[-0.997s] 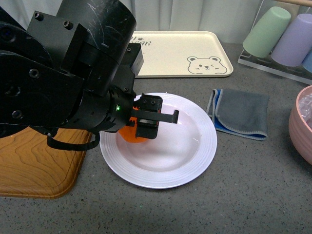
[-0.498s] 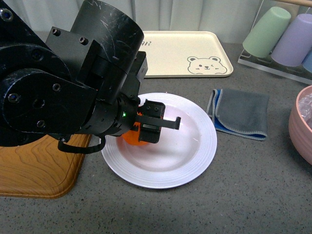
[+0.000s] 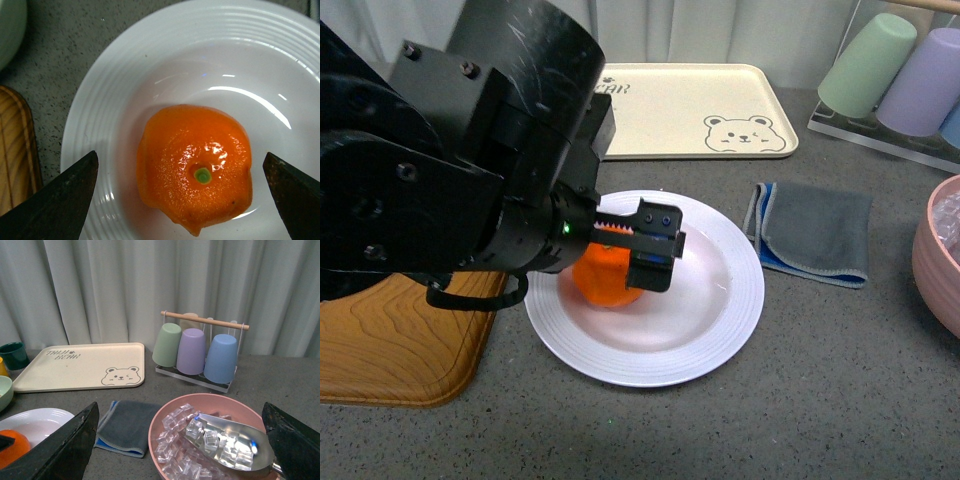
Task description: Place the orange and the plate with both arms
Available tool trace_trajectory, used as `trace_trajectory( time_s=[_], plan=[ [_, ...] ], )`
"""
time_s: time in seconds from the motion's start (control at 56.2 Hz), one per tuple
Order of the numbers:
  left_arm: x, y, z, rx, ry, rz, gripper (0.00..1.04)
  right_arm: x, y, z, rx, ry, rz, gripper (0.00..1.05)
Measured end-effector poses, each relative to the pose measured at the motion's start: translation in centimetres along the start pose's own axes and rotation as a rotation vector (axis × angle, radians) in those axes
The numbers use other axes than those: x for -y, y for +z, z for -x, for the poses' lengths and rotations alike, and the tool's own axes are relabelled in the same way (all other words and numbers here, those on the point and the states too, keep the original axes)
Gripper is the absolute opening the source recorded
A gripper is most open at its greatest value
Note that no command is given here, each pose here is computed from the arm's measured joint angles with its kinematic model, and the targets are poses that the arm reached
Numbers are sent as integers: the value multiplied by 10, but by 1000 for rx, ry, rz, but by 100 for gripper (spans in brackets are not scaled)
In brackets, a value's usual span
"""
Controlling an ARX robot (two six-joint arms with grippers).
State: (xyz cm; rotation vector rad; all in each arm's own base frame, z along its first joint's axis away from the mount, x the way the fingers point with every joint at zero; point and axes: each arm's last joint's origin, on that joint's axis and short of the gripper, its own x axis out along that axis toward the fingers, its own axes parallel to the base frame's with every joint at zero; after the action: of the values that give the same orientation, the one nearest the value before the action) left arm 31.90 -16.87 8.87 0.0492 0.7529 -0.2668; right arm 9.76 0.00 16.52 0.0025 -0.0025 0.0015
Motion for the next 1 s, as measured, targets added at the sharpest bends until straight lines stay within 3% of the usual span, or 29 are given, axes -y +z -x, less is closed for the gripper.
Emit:
trace_trajectory(
  time_s=[0.107, 0.16, 0.214, 0.285, 0.374, 0.641, 0.997],
  plan=[
    [-1, 11, 12, 91, 27, 1, 97, 0, 0, 0, 0, 0, 0, 95],
    [-7, 9, 16, 326, 166, -1, 86, 0, 0, 0, 0, 0, 0, 95],
    [-18, -3, 25, 475, 221, 18, 77, 0, 0, 0, 0, 2, 0, 95],
    [-36, -16, 46, 611, 245, 43, 65, 0, 0, 0, 0, -1, 0, 95],
    [-56, -16, 79, 740, 253, 69, 48, 0, 0, 0, 0, -1, 0, 95],
    [-86, -46, 130, 733, 259, 60, 4, 0, 0, 0, 0, 0, 0, 95],
    [-102, -70, 172, 735, 263, 56, 4, 0, 0, 0, 0, 0, 0, 95]
  ],
)
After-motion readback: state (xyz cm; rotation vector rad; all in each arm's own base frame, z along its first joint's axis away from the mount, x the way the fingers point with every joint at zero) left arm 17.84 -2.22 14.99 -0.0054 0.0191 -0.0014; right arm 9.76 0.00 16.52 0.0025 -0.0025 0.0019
